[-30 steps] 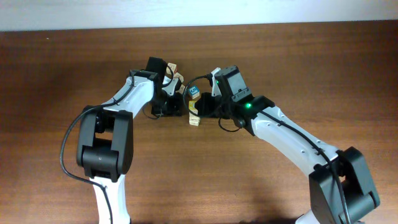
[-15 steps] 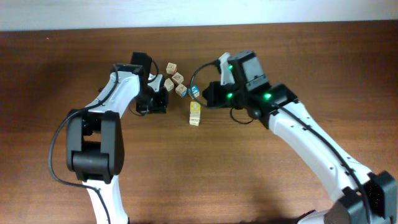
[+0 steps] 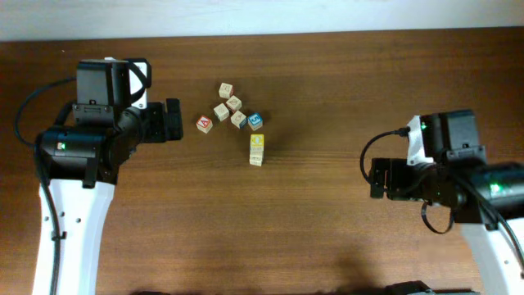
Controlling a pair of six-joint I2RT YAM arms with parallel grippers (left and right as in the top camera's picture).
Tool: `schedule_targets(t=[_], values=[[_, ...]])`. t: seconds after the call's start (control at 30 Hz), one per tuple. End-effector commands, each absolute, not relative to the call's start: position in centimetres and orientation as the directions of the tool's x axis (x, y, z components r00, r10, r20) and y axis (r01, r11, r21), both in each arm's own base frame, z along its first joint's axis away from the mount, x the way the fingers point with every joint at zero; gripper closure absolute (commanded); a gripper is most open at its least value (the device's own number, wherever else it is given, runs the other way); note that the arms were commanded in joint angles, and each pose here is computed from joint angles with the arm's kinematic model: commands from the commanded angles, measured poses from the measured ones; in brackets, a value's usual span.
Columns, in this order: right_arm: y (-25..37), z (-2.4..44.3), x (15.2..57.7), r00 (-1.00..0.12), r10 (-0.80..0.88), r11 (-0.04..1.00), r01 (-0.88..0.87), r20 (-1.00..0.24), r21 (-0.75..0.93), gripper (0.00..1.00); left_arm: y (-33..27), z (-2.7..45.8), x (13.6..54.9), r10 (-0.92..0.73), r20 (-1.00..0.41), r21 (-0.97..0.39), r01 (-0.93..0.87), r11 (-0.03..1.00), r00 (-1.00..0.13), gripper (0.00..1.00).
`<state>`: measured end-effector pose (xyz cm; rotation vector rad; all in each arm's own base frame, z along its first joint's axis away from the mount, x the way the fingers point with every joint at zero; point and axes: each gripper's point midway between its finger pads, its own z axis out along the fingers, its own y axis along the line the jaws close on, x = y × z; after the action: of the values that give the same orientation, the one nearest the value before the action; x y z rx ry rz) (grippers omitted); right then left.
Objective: Rotate 4 blocks
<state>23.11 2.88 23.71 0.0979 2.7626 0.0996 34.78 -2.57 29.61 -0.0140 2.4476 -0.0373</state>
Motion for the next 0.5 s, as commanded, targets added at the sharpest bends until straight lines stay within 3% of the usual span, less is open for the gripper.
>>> schedule_targets(t=[0.0,0.07,0.1,0.13,0.17,0.2,0.23,0.37,0.47], values=[[2.2,22.5,24.7,-0.938,0.083,0.997,0.075,-0.336,0.037,0.01,-2.2,30.4,34.5,-0.015,-0.658,-0.017,-0.005,1.0,-0.753,0.01],[2.9,25.3,30.3,-0.779,-0.08,0.996,-0.089,-0.621,-0.017,0.01,-2.2,30.4,34.5,-0.015,-0.658,-0.017,-0.005,1.0,-0.753,0.01],[3.4,26.9,31.4,-0.63,-0.166,0.983,-0.167,-0.759,-0.076,0.01,-2.2,30.4,34.5,-0.015,-0.658,-0.017,-0.005,1.0,-0.753,0.01],[3.3,28.1,31.5,-0.432,-0.223,0.97,-0.188,-0.874,-0.154,0.01,-2.2,30.4,34.5,-0.015,-0.658,-0.017,-0.005,1.0,-0.753,0.01],[2.9,27.7,30.6,-0.331,-0.21,0.972,-0.172,-0.92,-0.16,0.01,-2.2,30.4,34.5,-0.015,-0.658,-0.017,-0.005,1.0,-0.753,0.01],[1.6,26.6,28.3,-0.159,-0.19,0.979,-0.109,-0.969,-0.174,0.01,-2.2,30.4,34.5,-0.015,-0.658,-0.017,-0.005,1.0,-0.753,0.01],[0.9,24.9,26.6,-0.084,-0.185,0.981,-0.073,-0.979,-0.179,0.01,-2.2,30.4,34.5,-0.015,-0.658,-0.017,-0.005,1.0,-0.753,0.01],[0.5,16.9,24.7,-0.017,-0.184,0.982,-0.056,-0.983,-0.183,0.01,-2.2,30.4,34.5,-0.015,-0.658,-0.017,-0.005,1.0,-0.753,0.01],[0.5,15.8,24.6,-0.058,-0.171,0.984,-0.062,-0.984,-0.167,0.01,-2.2,30.4,34.5,-0.015,-0.658,-0.017,-0.005,1.0,-0.753,0.01]])
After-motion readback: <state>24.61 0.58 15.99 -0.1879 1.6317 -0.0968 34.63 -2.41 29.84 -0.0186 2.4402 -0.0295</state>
